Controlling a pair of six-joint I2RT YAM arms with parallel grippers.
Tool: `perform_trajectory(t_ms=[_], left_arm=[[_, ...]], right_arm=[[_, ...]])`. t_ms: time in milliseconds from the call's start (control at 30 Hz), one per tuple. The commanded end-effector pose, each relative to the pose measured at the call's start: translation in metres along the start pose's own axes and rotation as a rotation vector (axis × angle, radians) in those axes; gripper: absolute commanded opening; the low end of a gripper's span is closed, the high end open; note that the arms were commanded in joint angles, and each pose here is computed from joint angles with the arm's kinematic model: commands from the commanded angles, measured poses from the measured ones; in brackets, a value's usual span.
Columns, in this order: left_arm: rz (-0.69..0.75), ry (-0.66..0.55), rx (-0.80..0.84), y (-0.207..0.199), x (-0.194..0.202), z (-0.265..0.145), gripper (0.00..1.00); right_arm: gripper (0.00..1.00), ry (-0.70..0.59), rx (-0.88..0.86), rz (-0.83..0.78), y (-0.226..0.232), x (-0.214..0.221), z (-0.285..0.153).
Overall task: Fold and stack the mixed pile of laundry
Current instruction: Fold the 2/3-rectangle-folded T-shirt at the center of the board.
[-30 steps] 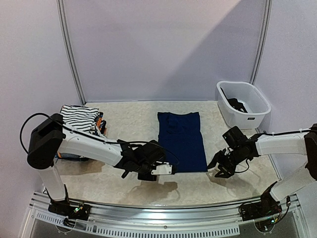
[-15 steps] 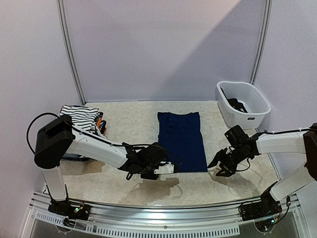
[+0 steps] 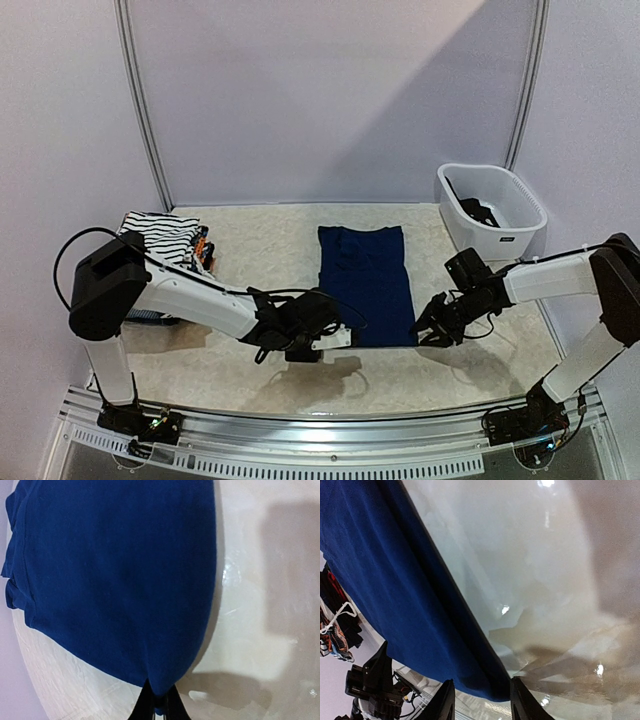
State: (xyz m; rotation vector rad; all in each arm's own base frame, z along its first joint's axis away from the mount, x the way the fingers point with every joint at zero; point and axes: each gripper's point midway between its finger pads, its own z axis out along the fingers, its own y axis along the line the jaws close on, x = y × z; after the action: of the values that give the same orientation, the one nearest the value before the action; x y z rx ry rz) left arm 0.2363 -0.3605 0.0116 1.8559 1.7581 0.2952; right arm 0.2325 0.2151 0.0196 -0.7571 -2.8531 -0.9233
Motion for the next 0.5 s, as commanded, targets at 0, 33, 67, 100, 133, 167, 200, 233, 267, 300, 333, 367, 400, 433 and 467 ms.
perform_trajectory(t_ms=[0,33,67,100,133,167,200,233,267,300,333,367,400,433,467], left_arm=[[0.012,0.034,0.045,-0.0147,0.0046,-0.0061,0.00],[0.007,0.032,0.044,-0.0141,0.0038,-0.0065,0.00],[0.007,0.032,0.045,-0.0145,0.0038,-0.0067,0.00],[0.005,0.033,0.045,-0.0146,0.0036,-0.0069,0.00],[0.005,0.033,0.046,-0.0147,0.0033,-0.0072,0.00],[0.004,0.034,0.046,-0.0149,0.0033,-0.0074,0.00],[0.003,0.033,0.045,-0.0149,0.0028,-0.0077,0.00],[0.001,0.034,0.045,-0.0148,0.0026,-0.0079,0.00],[-0.002,0.033,0.045,-0.0148,0.0018,-0.0082,0.00],[-0.005,0.032,0.045,-0.0149,0.0010,-0.0087,0.00],[-0.009,0.031,0.046,-0.0149,0.0002,-0.0092,0.00],[-0.012,0.030,0.046,-0.0151,-0.0006,-0.0097,0.00],[-0.016,0.029,0.045,-0.0149,-0.0020,-0.0108,0.00],[-0.020,0.026,0.046,-0.0150,-0.0036,-0.0122,0.00],[-0.023,0.025,0.047,-0.0150,-0.0052,-0.0137,0.00]], right_arm=[[0.36,0.007,0.095,0.039,-0.0306,-0.0007,0.0147],[0.34,0.011,0.094,0.038,-0.0309,-0.0003,0.0158],[0.31,0.017,0.094,0.037,-0.0312,0.0004,0.0166],[0.28,0.021,0.096,0.037,-0.0318,0.0011,0.0172],[0.26,0.026,0.100,0.038,-0.0334,0.0017,0.0179],[0.23,0.029,0.102,0.039,-0.0343,0.0026,0.0182],[0.21,0.031,0.104,0.040,-0.0351,0.0031,0.0183],[0.18,0.034,0.107,0.039,-0.0363,0.0039,0.0181],[0.16,0.037,0.110,0.038,-0.0371,0.0049,0.0181],[0.13,0.038,0.111,0.037,-0.0378,0.0052,0.0178],[0.09,0.041,0.112,0.035,-0.0382,0.0061,0.0178],[0.06,0.042,0.113,0.034,-0.0386,0.0065,0.0173],[0.04,0.043,0.113,0.034,-0.0387,0.0069,0.0169],[0.01,0.046,0.113,0.032,-0.0388,0.0077,0.0166],[0.00,0.049,0.114,0.032,-0.0387,0.0083,0.0161]])
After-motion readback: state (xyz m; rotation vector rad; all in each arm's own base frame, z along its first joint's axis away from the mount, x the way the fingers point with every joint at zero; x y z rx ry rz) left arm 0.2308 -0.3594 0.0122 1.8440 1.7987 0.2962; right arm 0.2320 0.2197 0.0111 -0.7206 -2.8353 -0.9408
